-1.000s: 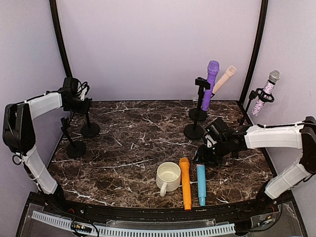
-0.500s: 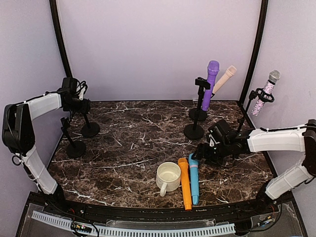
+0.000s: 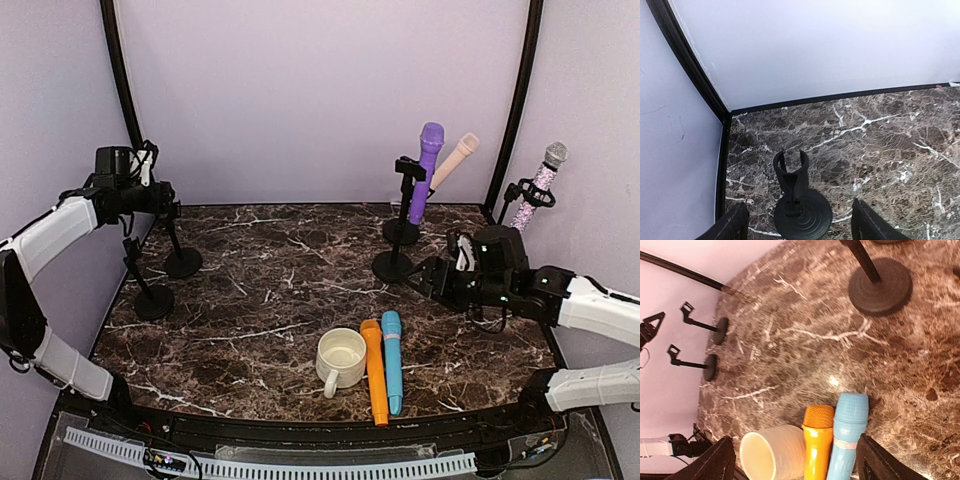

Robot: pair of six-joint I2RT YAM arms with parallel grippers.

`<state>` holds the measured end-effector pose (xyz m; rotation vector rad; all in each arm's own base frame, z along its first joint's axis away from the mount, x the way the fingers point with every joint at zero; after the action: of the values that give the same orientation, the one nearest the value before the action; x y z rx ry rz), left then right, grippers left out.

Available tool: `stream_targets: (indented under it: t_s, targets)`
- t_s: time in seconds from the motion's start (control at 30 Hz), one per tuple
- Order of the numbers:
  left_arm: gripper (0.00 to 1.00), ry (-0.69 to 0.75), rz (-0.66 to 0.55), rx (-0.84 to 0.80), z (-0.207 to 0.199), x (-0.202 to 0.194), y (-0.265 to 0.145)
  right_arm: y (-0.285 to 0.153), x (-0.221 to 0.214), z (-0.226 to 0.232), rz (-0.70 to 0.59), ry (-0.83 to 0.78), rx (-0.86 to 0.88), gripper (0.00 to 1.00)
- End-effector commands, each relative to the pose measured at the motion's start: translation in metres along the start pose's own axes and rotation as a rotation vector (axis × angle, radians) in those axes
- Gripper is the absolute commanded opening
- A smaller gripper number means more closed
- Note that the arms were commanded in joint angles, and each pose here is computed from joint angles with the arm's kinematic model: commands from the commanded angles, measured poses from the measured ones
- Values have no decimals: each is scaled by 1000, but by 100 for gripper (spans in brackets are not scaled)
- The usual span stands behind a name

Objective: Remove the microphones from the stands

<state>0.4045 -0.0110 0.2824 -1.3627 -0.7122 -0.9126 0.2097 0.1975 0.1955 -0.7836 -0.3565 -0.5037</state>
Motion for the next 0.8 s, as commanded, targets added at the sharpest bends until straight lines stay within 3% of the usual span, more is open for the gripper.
stream_targets:
  t_s: [0.0,0.23,0.53,0.77]
  targets:
    - [72,-6,-139,-120,-20,21,-35,-37,31,31,-197,-103,102,86]
    - [73,58,-244,-228,-50,26,-66,-68,86,63,-301,-287,-9,97]
    - [73,83,-258,-276,-60,25,-68,-74,170,77,-341,-414,191,97]
    - [73,91,-266,-264,-60,25,-70,-61,201,88,-333,-557,245,96]
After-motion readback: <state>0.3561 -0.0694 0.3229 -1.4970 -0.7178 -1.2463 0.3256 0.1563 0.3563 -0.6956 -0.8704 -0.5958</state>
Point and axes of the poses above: each gripper's point midway between its finger pads, its own y axis out along the fingers, its own z axis along the line the jaws close on, x = y × z, the point moved 5 cm from there along -y, back along the fingers, and after that the axes turned 1 degree about y, right-handed, at the moved point
